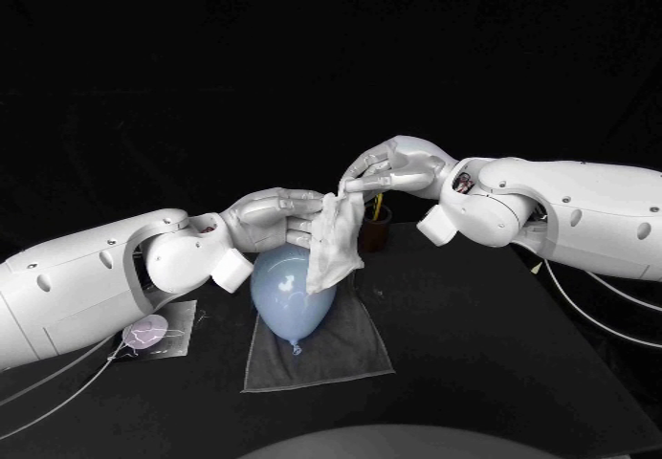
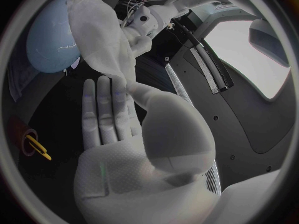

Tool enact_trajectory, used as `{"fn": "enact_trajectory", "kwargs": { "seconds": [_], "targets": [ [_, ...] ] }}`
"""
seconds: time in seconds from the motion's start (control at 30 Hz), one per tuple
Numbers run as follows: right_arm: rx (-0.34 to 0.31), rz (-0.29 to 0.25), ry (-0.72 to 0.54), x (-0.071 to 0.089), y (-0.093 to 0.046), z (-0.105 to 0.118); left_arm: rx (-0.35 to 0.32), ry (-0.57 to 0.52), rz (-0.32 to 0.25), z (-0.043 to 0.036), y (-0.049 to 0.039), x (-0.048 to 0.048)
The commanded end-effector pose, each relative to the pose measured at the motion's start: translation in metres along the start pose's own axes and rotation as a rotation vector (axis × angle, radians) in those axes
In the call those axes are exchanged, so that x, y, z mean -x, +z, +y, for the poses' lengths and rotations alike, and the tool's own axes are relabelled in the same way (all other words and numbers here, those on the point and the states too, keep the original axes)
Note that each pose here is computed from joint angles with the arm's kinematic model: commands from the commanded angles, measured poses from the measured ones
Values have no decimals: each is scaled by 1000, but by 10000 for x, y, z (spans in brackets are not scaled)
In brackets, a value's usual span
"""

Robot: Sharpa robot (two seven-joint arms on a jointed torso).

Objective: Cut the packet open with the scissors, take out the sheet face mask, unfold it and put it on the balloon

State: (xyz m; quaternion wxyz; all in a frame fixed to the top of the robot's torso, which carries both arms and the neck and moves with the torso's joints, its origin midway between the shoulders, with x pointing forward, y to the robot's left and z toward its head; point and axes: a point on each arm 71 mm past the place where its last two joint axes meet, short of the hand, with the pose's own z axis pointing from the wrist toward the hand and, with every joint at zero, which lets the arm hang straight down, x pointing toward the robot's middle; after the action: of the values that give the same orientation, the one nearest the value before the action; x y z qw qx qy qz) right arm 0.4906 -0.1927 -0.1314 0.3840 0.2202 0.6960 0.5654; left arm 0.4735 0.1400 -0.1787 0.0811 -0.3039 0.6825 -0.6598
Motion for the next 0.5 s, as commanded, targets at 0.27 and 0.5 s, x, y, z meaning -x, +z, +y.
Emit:
{"fn": "enact_trajectory", "kwargs": {
  "seconds": [0.27, 0.5],
  "targets": [
    [2, -6, 5, 13, 22, 6, -35, -51, -7, -32, -13, 23],
    [-1, -26, 1, 27, 42, 3, -39, -52, -24, -35, -29, 49]
  ]
}}
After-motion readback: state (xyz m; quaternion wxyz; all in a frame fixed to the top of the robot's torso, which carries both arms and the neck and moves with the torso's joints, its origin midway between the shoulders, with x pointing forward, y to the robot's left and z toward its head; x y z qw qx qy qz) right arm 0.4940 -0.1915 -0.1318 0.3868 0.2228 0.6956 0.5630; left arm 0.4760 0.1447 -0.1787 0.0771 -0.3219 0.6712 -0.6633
